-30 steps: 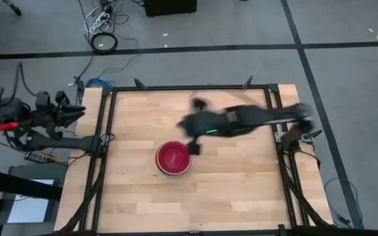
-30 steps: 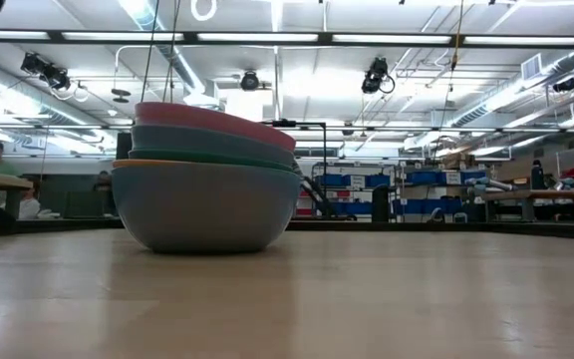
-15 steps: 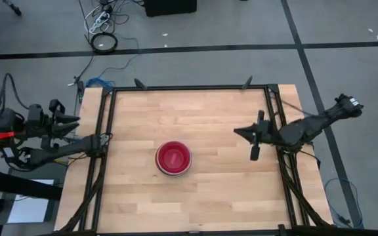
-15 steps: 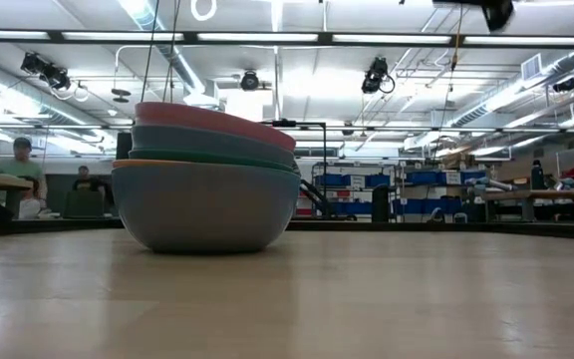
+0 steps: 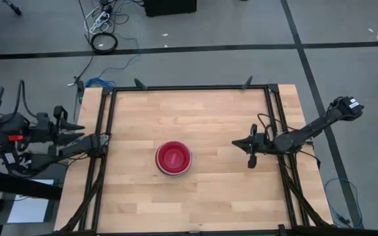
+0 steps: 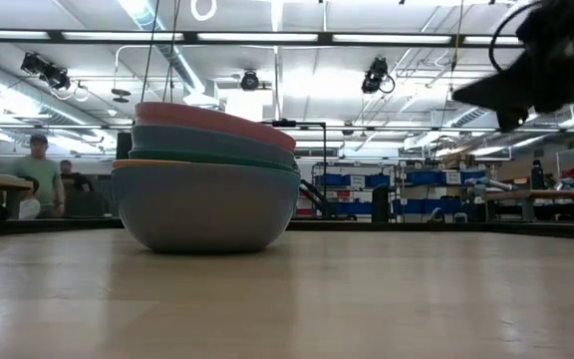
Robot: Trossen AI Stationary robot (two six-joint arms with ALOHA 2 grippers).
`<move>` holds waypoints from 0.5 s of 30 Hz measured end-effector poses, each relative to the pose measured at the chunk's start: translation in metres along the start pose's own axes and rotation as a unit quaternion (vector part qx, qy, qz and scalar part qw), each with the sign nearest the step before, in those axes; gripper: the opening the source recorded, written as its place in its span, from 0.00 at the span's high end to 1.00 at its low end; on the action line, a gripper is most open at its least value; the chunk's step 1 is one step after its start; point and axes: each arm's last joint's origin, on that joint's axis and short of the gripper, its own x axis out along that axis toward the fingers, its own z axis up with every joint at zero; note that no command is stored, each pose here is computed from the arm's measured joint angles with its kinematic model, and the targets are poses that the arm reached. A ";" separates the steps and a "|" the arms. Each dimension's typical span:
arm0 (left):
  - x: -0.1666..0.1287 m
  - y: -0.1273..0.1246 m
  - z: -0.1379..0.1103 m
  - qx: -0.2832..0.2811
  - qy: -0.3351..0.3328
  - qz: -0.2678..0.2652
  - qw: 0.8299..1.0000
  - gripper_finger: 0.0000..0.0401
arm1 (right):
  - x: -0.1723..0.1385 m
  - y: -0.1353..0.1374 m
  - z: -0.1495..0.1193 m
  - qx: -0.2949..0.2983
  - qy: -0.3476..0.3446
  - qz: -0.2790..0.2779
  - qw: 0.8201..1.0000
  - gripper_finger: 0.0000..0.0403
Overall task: Nest bowls inside each other
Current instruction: Return to Home Position
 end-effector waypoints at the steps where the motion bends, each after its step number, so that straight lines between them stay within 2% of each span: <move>1: 0.000 0.000 -0.001 0.001 0.001 0.002 1.000 0.72 | 0.000 -0.002 -0.005 -0.008 0.006 -0.003 1.000 1.00; 10: 0.019 0.002 -0.014 0.016 0.048 0.005 0.999 0.72 | 0.003 -0.014 -0.016 -0.030 0.025 -0.044 0.998 1.00; 15: 0.039 0.007 -0.026 0.023 0.073 -0.010 0.997 0.72 | 0.004 -0.015 -0.015 -0.013 0.022 -0.052 0.998 1.00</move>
